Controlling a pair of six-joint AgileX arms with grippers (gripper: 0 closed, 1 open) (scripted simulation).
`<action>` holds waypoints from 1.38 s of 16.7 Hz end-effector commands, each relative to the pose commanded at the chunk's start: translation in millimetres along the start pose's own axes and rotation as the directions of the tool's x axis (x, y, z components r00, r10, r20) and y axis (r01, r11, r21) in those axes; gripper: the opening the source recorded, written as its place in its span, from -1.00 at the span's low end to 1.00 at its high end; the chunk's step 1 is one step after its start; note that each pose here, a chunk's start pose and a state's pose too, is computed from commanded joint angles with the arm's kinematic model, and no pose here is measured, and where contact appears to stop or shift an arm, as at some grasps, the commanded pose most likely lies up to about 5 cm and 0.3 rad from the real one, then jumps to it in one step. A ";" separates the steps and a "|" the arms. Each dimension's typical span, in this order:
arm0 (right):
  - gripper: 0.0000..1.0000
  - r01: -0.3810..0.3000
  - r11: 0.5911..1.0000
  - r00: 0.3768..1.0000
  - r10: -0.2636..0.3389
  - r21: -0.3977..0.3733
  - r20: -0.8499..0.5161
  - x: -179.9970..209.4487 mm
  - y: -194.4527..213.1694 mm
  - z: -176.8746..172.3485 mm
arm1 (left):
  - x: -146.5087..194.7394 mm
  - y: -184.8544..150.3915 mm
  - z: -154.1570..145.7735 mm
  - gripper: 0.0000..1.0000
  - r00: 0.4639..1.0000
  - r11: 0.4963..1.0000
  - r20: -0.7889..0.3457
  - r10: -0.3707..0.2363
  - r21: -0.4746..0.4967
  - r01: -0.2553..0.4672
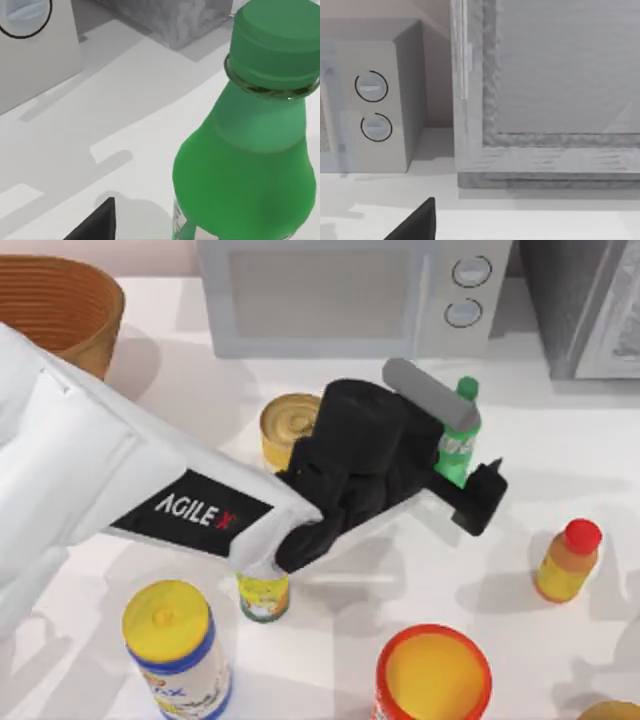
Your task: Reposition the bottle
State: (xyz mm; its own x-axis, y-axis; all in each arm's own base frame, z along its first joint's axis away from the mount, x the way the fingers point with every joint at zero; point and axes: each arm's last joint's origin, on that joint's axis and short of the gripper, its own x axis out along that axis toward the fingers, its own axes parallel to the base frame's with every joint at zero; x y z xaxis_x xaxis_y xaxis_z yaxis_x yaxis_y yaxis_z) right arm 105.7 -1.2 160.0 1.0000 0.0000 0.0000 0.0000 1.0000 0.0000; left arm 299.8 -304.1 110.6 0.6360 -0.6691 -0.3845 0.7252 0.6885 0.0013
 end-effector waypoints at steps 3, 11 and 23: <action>1.00 0.000 1.000 1.000 0.000 0.000 0.000 0.0 0.0 0.0 | 31.8 5.3 -5.7 1.00 1.000 1.000 -0.004 0.002 -0.001 -0.002; 1.00 0.000 1.000 1.000 0.000 0.000 0.000 0.0 0.0 0.0 | 47.7 10.6 -10.8 0.85 1.000 1.000 -0.006 0.005 -0.003 -0.005; 1.00 0.000 1.000 1.000 0.000 0.000 0.000 0.0 0.0 0.0 | 47.7 10.6 -10.8 -0.96 1.000 1.000 -0.006 0.005 -0.003 -0.005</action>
State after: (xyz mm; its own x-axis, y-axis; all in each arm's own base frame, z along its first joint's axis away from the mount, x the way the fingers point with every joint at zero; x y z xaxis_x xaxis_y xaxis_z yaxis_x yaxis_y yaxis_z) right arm 105.7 -1.2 160.0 1.0000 0.0000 0.0000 0.0000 1.0000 0.0000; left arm 334.9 -325.7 82.3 0.6378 -0.6642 -0.3898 0.7215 0.6925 0.0005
